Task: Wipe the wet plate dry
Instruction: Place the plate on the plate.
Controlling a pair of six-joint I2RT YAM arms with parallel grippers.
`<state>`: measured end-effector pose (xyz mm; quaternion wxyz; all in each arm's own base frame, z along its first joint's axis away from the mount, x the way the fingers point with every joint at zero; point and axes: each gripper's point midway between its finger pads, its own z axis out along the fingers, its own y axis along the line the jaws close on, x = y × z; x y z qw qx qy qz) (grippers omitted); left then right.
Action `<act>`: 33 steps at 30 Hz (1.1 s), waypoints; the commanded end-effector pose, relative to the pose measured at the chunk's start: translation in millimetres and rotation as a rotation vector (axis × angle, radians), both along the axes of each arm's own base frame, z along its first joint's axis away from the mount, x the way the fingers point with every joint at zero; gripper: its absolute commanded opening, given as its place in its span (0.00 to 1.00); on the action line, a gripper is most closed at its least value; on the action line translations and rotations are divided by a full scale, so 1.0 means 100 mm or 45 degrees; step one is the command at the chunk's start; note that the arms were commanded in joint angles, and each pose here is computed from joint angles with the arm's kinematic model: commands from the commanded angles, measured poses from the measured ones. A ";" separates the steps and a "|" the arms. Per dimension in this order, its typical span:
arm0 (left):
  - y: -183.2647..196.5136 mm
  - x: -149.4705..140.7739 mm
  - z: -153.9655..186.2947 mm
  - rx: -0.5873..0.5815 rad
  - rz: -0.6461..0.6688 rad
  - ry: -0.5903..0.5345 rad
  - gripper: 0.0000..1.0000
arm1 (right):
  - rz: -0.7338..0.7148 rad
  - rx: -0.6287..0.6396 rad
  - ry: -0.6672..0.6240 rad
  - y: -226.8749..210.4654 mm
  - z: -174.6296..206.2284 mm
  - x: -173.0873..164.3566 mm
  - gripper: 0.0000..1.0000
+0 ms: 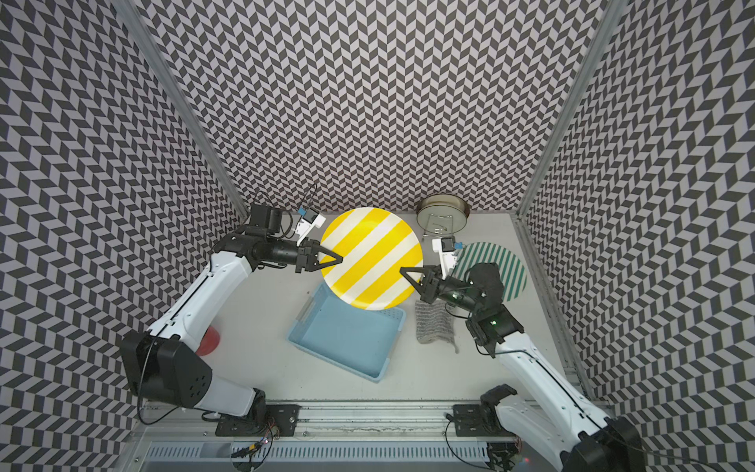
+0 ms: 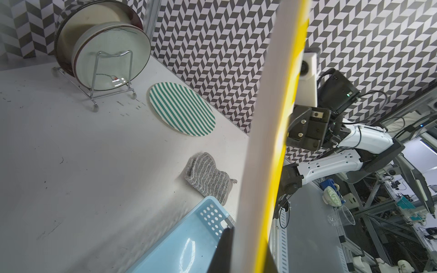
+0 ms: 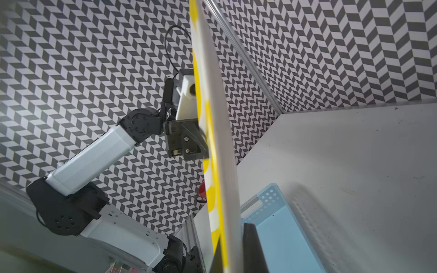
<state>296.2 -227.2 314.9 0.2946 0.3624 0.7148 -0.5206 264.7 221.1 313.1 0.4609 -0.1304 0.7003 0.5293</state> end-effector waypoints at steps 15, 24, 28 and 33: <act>0.96 1.08 0.24 0.344 0.882 -0.357 1.00 | -1.364 0.364 0.453 -2.19 -0.47 0.54 0.00; 1.17 1.12 -0.19 0.483 0.928 -0.290 1.00 | -1.670 0.655 0.680 -2.79 -1.06 0.51 0.00; 1.27 1.12 -0.34 0.559 0.962 -0.288 1.00 | -1.732 0.672 0.641 -2.93 -1.14 0.56 0.00; 1.36 1.11 -0.53 0.631 0.980 -0.270 1.00 | -1.688 0.626 0.605 -3.02 -1.21 0.74 0.00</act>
